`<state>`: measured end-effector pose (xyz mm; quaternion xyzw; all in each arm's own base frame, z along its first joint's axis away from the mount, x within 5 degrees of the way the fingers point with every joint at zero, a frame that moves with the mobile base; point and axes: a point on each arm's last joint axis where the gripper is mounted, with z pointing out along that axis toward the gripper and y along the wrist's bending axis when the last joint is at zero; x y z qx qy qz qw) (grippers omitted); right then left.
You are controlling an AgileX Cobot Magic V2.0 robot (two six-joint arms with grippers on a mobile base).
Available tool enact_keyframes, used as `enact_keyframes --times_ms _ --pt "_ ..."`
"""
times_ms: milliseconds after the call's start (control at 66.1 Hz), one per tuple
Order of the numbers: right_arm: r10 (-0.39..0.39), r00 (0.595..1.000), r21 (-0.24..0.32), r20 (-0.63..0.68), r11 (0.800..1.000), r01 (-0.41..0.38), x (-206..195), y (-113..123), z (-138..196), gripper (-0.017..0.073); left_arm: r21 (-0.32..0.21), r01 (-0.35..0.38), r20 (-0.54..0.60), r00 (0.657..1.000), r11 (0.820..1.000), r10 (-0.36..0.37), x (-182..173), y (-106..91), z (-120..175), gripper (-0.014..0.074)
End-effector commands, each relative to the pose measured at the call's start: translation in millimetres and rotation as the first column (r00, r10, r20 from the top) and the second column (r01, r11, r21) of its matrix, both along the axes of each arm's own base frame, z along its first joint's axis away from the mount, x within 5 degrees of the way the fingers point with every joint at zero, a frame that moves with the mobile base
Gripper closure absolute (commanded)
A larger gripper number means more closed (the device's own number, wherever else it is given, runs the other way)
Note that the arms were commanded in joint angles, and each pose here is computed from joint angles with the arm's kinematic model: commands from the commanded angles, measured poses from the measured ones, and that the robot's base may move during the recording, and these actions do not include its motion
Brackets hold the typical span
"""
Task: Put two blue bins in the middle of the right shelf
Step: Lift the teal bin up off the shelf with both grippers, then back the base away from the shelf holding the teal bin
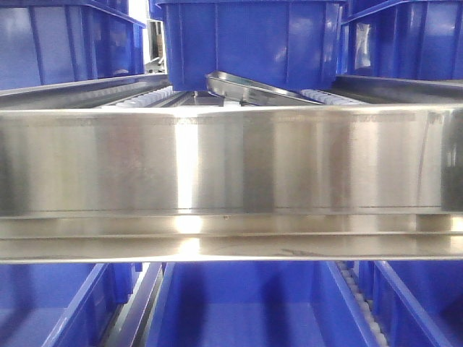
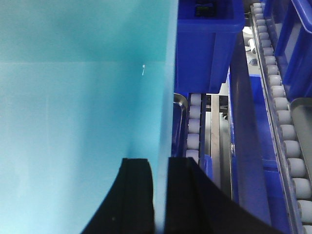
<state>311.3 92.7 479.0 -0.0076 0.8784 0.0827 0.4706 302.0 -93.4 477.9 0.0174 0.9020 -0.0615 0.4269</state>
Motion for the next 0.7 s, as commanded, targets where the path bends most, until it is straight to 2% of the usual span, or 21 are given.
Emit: enact_keyframes --times_ms 0,680 --pt "0.006 0.997 -0.012 0.077 1.000 -0.005 0.5 -1.3 8.7 0.0725 -0.014 0.026 0.061 0.998 1.000 -0.026 -6.8 -1.6 12.1 0.0704" --pt "0.013 0.994 -0.005 0.111 1.000 -0.013 10.1 2.4 6.1 0.0725 -0.014 0.027 0.067 0.997 1.000 -0.026 -6.5 -1.6 12.6 0.0704"
